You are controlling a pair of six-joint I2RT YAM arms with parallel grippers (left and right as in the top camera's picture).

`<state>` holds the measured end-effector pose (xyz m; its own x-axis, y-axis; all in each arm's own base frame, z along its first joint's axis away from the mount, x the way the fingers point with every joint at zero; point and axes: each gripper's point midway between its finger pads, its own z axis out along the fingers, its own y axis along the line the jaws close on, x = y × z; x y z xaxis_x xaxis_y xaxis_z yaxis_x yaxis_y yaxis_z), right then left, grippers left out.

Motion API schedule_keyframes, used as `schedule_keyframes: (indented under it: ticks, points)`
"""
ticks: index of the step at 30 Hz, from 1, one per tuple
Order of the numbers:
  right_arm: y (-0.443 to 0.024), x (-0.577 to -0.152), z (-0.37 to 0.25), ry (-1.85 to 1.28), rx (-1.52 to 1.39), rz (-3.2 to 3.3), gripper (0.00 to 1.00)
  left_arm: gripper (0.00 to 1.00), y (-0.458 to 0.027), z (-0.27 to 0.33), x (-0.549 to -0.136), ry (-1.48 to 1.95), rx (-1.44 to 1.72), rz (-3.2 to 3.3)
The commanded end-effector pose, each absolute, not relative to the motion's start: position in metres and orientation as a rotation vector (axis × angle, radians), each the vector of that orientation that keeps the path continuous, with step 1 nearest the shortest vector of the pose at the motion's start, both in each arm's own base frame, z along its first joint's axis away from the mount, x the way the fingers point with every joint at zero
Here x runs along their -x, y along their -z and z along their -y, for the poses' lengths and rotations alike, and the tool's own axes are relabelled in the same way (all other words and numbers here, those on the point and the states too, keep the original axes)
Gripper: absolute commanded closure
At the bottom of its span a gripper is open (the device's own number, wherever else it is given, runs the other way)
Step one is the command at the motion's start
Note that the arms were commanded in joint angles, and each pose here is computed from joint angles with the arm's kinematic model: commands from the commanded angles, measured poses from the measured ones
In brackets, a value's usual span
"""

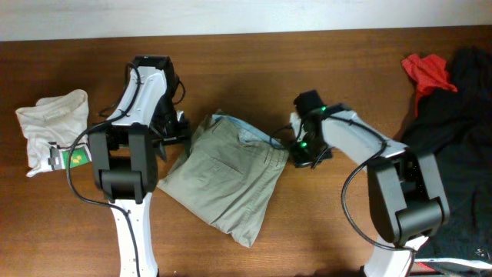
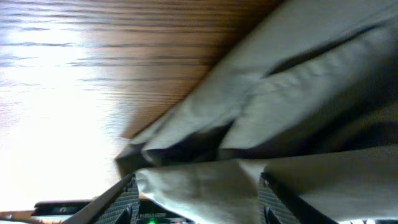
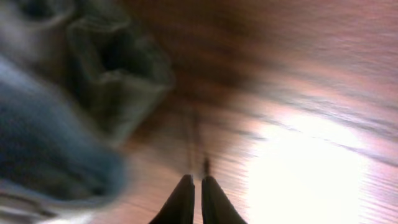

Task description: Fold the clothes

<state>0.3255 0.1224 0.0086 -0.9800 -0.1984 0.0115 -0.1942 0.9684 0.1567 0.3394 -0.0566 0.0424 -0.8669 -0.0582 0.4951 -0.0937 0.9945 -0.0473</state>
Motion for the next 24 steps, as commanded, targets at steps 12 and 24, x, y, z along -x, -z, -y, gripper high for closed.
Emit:
schedule_keyframes:
  ticks: [12, 24]
  points:
    - [-0.132, -0.359, -0.108, 0.277, -0.219, 3.167, 0.39, 0.01, -0.119, 0.112, -0.436, -0.892, 0.339, 3.069]
    - [-0.131, -0.349, -0.105, 0.260, -0.210, 3.123, 0.40, 0.02, 0.011, 0.151, -0.411, -0.833, 0.540, 2.799]
